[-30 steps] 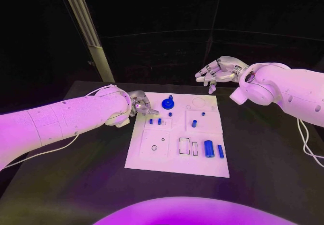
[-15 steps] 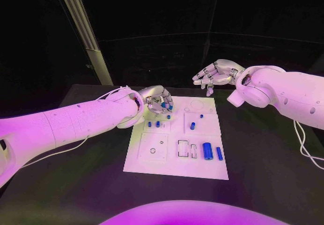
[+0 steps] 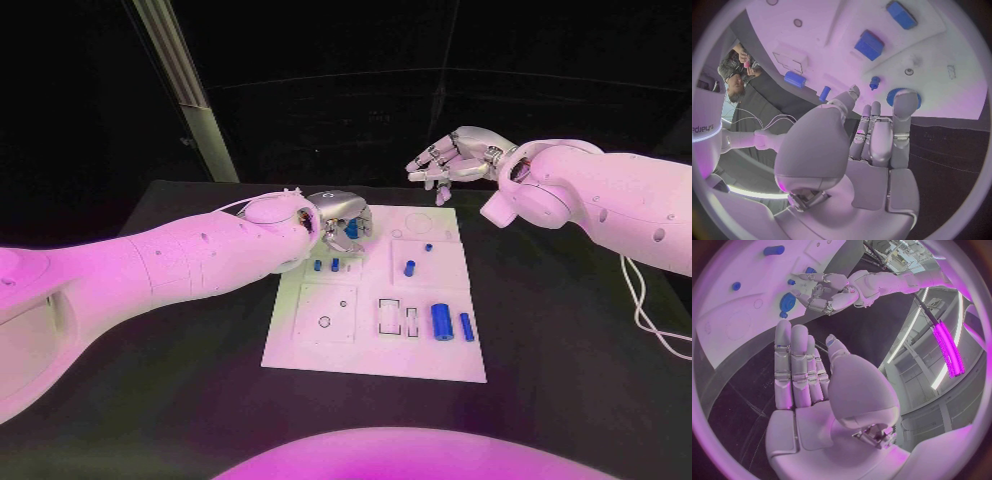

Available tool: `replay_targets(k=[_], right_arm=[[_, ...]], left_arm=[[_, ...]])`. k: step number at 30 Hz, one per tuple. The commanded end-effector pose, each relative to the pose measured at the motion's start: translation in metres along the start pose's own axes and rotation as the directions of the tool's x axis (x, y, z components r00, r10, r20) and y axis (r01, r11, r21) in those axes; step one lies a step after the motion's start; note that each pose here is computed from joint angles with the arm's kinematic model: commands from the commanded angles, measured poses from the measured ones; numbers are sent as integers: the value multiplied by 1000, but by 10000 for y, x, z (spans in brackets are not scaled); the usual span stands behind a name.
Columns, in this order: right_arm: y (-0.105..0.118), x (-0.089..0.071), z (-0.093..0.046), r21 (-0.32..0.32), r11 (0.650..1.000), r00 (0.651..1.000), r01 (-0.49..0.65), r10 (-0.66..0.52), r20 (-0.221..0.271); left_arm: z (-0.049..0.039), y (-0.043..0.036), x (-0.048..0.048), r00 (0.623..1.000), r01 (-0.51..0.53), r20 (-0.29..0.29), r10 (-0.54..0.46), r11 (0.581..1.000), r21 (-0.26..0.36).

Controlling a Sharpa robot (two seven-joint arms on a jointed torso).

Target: Assemble the parts on the task board

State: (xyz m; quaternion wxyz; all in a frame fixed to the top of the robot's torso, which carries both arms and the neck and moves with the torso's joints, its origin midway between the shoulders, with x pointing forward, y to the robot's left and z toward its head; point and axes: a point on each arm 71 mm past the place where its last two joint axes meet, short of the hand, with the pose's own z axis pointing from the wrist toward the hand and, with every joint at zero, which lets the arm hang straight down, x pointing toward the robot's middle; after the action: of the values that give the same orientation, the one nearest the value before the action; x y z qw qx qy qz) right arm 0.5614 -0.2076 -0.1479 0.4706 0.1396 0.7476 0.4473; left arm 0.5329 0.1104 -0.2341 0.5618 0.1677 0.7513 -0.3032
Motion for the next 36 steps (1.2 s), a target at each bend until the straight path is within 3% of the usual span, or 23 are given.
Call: replay_targets(k=[1, 14, 21, 36], right_arm=[[21, -7, 6, -16, 1000, 1000, 2, -2, 1], [26, 3, 12, -17, 1000, 1000, 2, -2, -1], [30, 8, 18, -18, 1000, 1000, 1, -1, -3], [38, 20, 26, -20, 1000, 1000, 1, -1, -7]], left_arm=[[26, 11, 20, 996, -83, -33, 83, 996, -12], [95, 13, 81, 989, -101, -109, 96, 994, -33], [111, 36, 105, 988, -103, -117, 97, 994, -47], [146, 4, 154, 988, -99, -126, 94, 994, -35]])
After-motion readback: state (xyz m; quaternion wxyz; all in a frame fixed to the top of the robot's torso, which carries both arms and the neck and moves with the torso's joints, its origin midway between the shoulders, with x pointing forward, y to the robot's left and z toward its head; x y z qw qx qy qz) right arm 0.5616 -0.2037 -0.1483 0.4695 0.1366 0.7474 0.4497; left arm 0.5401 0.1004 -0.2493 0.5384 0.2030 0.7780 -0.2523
